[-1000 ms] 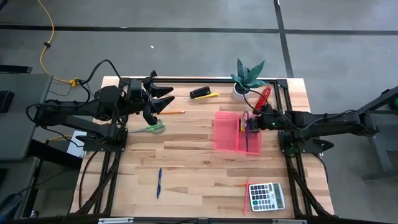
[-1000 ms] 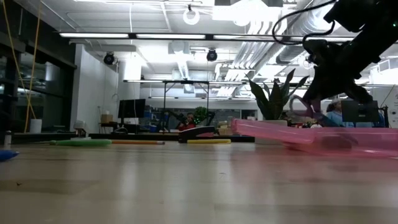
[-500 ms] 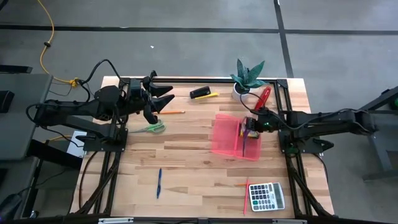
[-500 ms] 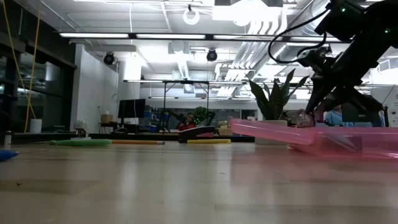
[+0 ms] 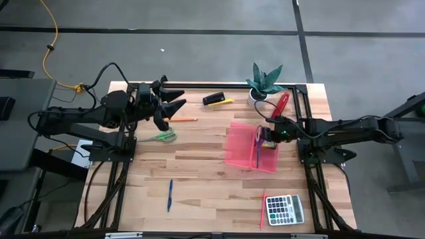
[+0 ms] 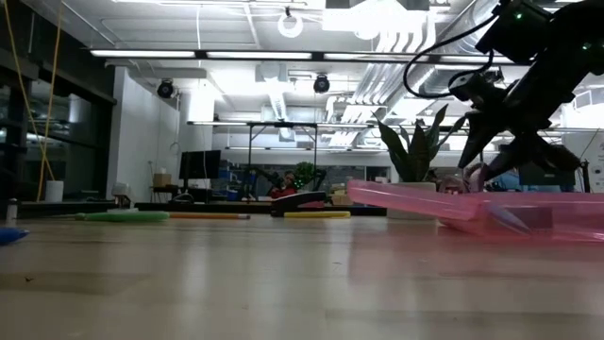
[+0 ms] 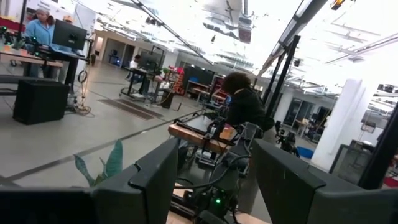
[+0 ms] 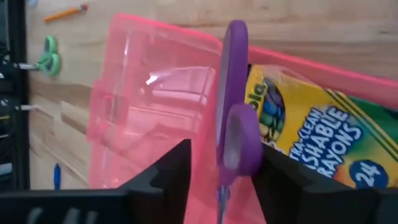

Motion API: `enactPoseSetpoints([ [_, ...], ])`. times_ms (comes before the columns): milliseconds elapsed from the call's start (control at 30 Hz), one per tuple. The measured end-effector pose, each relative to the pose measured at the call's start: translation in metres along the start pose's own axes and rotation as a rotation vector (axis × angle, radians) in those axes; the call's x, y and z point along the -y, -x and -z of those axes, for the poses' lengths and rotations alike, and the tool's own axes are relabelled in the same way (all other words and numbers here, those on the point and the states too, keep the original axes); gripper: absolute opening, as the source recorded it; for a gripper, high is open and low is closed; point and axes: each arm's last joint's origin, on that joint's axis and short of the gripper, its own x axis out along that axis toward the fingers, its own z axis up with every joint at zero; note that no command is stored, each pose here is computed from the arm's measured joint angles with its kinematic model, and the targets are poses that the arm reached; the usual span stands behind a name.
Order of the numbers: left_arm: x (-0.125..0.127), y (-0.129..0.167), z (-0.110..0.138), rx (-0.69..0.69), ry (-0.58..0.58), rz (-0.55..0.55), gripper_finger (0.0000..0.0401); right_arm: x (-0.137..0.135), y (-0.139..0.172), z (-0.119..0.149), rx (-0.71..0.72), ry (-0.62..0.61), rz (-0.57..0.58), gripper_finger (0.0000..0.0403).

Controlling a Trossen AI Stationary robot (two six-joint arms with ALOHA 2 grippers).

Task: Pack school essentials
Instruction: Put the purple scissors into the pink supply box

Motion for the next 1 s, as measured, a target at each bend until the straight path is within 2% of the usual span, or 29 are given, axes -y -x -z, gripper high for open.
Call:
enactPoseSetpoints([
  [200, 0.0, 0.0, 0.0, 0.001, 0.0, -0.001, 0.0195, 0.001, 0.005, 0.001, -0.039, 0.062, 0.016, 0.0175],
  [300, 0.0, 0.0, 0.0, 0.001, 0.0, -0.001, 0.0195, -0.004, 0.018, -0.001, -0.038, 0.12, 0.019, 0.0176],
  [367, 0.0, 0.0, 0.0, 0.001, 0.0, -0.001, 0.0195, -0.004, 0.028, -0.003, -0.032, 0.145, 0.068, 0.0176],
  [533, 0.0, 0.0, 0.0, 0.002, 0.0, -0.001, 0.0195, -0.011, 0.049, -0.008, 0.036, 0.193, 0.134, 0.0176],
  [700, 0.0, 0.0, 0.0, 0.002, 0.0, -0.001, 0.0195, -0.017, 0.045, -0.012, 0.123, 0.191, 0.128, 0.0173],
  [833, 0.0, 0.0, 0.0, 0.002, 0.001, -0.001, 0.0195, -0.02, 0.031, -0.017, 0.22, 0.186, 0.205, 0.0134],
  [1000, 0.0, 0.0, 0.0, 0.002, 0.005, -0.001, 0.0195, -0.025, 0.004, -0.031, 0.249, 0.198, 0.266, 0.0016],
])
